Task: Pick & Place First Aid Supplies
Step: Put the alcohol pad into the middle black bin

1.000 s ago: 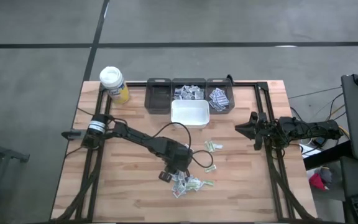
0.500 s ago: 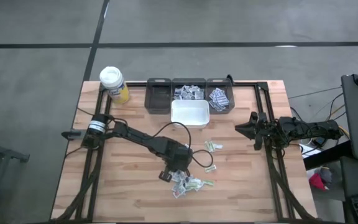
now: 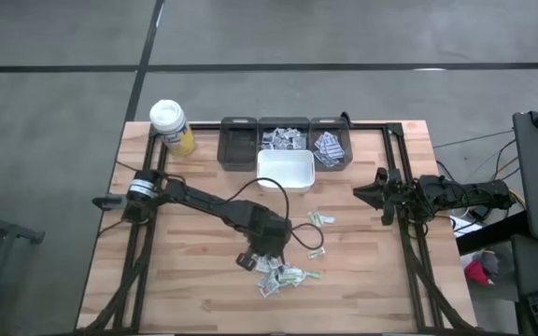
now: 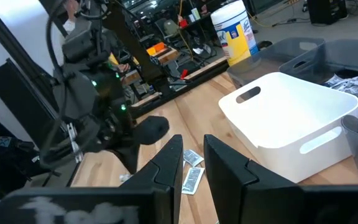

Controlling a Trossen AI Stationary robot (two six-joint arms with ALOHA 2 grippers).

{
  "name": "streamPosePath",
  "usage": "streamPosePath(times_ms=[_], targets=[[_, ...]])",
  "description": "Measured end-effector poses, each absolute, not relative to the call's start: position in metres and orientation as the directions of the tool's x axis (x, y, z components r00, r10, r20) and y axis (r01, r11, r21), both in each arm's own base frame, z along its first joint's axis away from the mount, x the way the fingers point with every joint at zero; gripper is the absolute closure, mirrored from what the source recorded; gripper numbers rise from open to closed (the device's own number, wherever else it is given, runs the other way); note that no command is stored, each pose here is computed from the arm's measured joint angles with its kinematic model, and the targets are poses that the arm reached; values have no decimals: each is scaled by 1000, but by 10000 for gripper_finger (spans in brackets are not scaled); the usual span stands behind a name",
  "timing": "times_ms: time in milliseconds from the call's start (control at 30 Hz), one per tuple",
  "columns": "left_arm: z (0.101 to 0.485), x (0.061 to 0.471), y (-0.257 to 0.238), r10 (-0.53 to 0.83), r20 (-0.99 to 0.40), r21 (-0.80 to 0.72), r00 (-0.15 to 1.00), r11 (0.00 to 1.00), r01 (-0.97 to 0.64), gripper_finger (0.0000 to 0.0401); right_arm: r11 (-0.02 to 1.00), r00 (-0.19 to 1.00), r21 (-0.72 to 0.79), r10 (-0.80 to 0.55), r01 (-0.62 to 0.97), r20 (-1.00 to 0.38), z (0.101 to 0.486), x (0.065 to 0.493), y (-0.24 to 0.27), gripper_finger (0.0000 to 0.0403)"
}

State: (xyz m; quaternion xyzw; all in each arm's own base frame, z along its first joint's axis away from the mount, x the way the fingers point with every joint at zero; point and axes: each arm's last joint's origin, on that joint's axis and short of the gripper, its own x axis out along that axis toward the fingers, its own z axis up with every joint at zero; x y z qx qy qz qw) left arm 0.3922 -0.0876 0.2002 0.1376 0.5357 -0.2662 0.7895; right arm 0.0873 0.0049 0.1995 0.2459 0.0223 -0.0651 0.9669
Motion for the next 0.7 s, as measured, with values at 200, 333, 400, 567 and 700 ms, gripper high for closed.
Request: streamPosePath(times_ms=[200,333,400,567,700], targets=[[228,415,-81,-284,-835,56,471,808,586,401,871,991,473,-115,137,-75,199,87,5,339],[248,433,-61,-181,-725,181,665,881,438,401,871,991,473,-115,137,-75,199,87,5,339],[256,440,-51,-64,-670,246,740,921,302,401,871,990,472,-116,138,-75,199,87,5,339],[275,445,-22,339,-580,443,741,894,-63,401,871,990,472,-115,137,-75,199,87,5,339],[287,437,2,499,-616,593,610,803,-59,401,871,991,473,-115,137,-75,199,87,5,339]])
